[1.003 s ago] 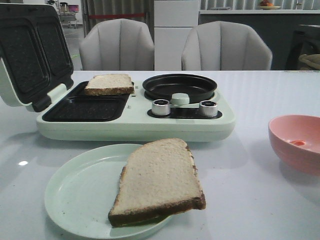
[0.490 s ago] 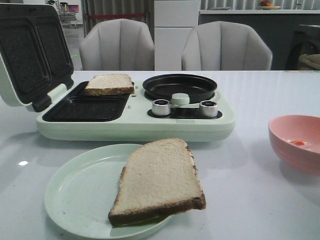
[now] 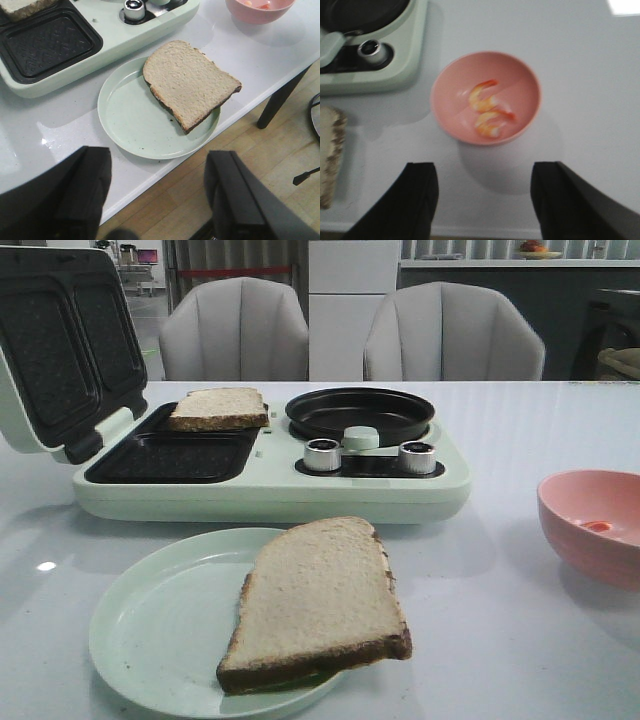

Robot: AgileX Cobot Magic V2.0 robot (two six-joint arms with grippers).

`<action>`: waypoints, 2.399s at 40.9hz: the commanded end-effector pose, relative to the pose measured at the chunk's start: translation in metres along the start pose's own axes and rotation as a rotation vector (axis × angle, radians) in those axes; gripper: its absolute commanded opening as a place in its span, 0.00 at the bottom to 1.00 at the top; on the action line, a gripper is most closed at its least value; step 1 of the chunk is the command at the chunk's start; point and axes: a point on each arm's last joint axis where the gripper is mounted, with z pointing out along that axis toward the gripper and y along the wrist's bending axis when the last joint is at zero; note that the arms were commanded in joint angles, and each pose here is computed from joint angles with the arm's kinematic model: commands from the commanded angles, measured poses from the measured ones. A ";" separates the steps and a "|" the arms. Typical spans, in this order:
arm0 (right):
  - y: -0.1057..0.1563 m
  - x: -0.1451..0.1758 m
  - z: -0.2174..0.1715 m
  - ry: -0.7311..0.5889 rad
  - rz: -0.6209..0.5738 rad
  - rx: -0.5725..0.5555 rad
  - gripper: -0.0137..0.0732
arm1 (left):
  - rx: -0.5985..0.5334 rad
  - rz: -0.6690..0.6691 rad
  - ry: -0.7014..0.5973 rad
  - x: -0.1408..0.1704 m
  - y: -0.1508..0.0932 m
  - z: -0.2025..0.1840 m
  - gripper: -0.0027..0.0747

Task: Make breakfast with bread and shrimp
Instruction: 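Withdraw the left gripper from the sandwich maker, then reach the right gripper to the remaining bread slice and grasp it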

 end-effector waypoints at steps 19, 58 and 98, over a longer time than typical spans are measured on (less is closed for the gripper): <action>0.084 0.010 0.087 0.343 0.090 -0.496 0.75 | 0.026 0.007 -0.089 -0.013 -0.003 -0.005 0.62; 0.131 0.011 0.216 0.620 -0.003 -0.467 0.50 | 0.026 0.007 -0.089 -0.013 -0.003 -0.005 0.62; 0.133 -0.008 0.197 0.527 -0.035 -0.487 0.20 | 0.026 0.007 -0.089 -0.013 -0.003 -0.005 0.62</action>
